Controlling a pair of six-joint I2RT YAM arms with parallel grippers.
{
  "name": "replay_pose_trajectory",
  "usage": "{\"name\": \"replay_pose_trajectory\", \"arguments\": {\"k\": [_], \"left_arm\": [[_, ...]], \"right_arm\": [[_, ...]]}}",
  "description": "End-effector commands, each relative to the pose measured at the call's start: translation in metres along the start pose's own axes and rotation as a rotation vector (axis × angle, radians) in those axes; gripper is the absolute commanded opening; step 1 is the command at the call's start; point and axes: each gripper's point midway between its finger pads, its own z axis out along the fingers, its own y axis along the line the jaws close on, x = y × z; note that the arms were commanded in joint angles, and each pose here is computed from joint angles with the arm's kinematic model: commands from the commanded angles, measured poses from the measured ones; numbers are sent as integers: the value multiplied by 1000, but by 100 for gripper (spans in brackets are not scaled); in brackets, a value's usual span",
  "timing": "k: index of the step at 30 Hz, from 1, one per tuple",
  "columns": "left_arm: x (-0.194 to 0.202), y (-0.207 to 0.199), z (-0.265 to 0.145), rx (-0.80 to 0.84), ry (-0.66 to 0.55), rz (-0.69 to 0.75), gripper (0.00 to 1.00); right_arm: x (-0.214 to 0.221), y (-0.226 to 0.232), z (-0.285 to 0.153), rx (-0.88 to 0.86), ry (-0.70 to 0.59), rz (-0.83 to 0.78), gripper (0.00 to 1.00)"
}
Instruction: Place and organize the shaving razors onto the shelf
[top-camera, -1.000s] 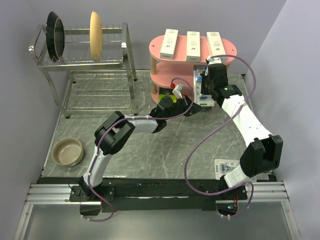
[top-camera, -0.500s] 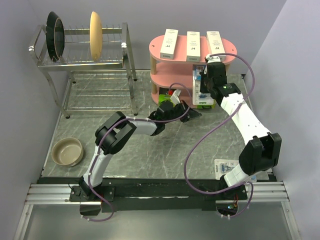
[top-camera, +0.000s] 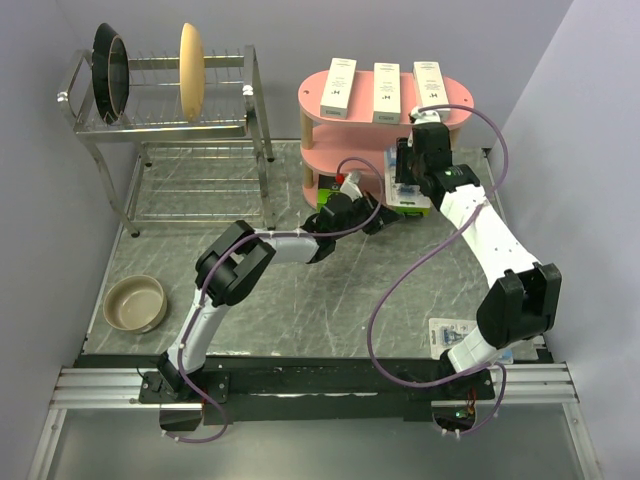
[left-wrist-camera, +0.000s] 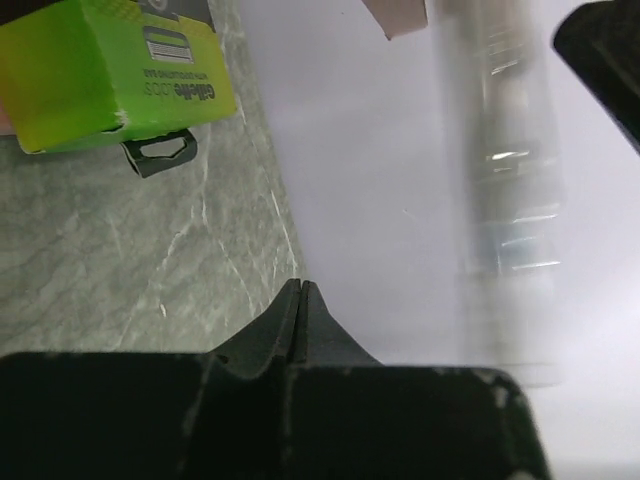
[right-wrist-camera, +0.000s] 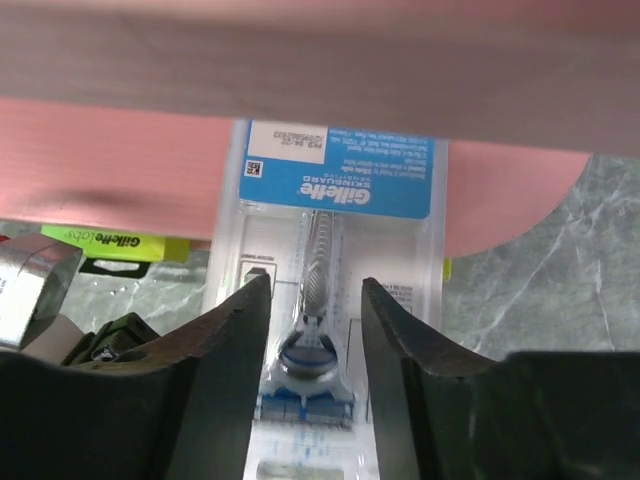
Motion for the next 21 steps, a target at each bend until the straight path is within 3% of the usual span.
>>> {"name": "replay_pose_trajectory", "arguments": {"k": [1, 21], "left_arm": [[-14, -19, 4, 50, -37, 23, 1], [-44, -68, 6, 107, -89, 4, 1]], "right_arm": [[-38, 5, -14, -3, -109, 17, 50], [-66, 18, -88, -114, -191, -16, 50]]}}
